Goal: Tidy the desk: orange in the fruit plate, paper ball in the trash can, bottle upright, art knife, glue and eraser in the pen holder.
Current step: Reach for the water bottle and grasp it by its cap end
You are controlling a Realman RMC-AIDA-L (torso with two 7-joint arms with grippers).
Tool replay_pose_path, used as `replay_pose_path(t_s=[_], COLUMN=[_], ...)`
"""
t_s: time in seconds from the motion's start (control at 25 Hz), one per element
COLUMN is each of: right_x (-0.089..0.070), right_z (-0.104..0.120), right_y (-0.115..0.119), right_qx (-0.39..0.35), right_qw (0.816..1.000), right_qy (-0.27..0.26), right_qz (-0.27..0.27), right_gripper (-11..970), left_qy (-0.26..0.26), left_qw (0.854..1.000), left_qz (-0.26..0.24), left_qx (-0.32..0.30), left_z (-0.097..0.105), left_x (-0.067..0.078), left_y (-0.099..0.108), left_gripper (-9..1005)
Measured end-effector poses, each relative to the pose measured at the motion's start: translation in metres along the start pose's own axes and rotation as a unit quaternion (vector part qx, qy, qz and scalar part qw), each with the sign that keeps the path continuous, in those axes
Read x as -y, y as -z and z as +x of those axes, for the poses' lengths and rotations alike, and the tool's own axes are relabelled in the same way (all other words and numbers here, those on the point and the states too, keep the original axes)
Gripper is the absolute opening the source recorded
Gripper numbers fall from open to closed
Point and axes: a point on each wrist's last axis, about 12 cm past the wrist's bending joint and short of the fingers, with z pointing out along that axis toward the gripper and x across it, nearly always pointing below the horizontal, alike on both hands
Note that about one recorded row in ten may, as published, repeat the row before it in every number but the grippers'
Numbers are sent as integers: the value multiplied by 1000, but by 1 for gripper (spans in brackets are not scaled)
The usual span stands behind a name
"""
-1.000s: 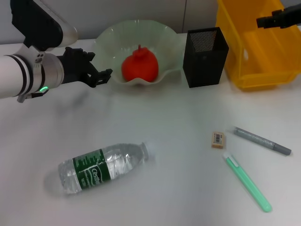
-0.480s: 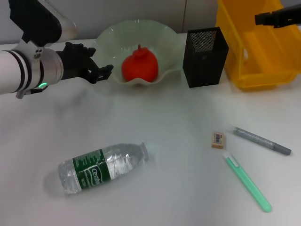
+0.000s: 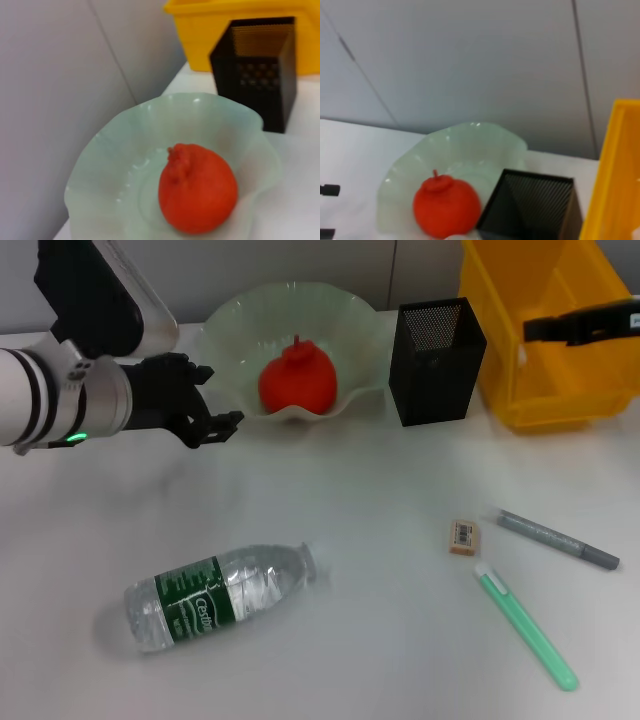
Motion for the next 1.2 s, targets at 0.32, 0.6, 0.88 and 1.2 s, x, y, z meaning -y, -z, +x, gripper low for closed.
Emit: replay_pose_path(t_s=[0.32, 0.6, 0.88, 1.2], right_x=[-5, -23, -34, -39], right_z=[11, 38, 62, 90], right_y=[-5, -17, -25, -32], right_qx=[17, 34, 42, 37], right_qw=[999, 992, 986, 981], right_qy=[-10, 57, 55, 73], right_qz=[-36, -112, -149, -178], right_gripper=[58, 58, 58, 58], left_qy=[-56, -87, -103, -119], left_qw=[998, 994, 990, 987], left_qz=[21, 47, 63, 75], left_qx=[-23, -39, -65, -76], left_z=[-14, -24, -25, -34], left_x=[17, 38, 50, 61], left_y=[25, 36, 34, 40], left_gripper=[548, 546, 544, 542])
